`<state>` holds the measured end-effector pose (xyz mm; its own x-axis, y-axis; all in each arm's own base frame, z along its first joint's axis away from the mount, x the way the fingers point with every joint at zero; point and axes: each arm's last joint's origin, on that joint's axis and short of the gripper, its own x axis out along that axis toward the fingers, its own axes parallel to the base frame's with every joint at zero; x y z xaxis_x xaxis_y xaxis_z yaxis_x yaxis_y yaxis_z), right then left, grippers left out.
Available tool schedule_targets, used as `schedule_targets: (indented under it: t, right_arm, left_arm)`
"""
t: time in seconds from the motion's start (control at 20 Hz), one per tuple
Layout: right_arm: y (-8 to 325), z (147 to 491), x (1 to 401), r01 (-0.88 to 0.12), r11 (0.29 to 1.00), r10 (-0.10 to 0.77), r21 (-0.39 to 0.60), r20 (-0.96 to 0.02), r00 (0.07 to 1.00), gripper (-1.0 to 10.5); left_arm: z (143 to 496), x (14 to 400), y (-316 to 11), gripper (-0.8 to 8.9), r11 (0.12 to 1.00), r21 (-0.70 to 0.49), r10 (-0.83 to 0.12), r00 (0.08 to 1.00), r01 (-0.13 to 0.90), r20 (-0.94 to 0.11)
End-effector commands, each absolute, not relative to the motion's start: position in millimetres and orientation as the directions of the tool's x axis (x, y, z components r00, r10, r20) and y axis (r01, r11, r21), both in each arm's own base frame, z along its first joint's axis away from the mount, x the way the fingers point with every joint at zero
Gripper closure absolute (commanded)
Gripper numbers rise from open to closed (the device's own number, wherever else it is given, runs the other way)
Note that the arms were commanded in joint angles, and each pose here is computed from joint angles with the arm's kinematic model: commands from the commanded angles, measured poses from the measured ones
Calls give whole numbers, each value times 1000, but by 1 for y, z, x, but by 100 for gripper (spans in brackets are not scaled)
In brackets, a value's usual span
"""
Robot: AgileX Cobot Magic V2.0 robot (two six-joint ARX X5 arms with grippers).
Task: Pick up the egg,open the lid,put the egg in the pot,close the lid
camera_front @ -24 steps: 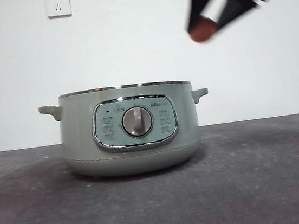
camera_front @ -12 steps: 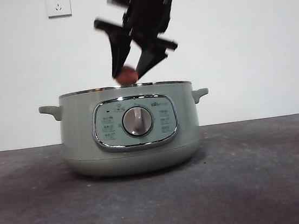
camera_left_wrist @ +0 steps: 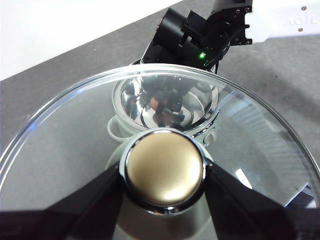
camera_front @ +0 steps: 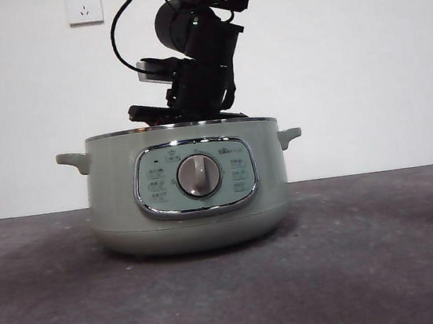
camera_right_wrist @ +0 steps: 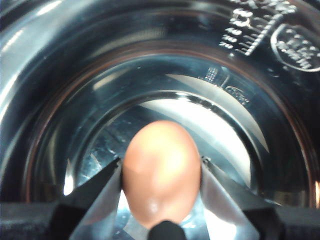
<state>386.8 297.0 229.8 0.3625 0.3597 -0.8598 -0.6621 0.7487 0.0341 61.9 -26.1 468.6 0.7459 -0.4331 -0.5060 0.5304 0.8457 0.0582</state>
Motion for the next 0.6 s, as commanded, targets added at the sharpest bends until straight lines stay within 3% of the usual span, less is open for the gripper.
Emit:
schedule_targets:
  t: [0.05,0.4,0.55,0.6]
  right_arm:
    - [299,218,387,-666,745,335,26,-878,341,959]
    - [298,214,386,-665,747,309,22,-896,318,934]
    - [298,214,386,-657,753,310,27,-896,319,572]
    - [298,215,386,-657,753,311,27,-895,320,506]
  left_arm:
    - [475,58,-25,822,848,60,-448,771,527,-453]
    - [474,58,-25,822,847,59,-447,769,528,-457]
    - [474,58,-25,822,847,59,-447,769,528,-458]
    - [474,58,-25,822,847,59,-447,769,528,-458]
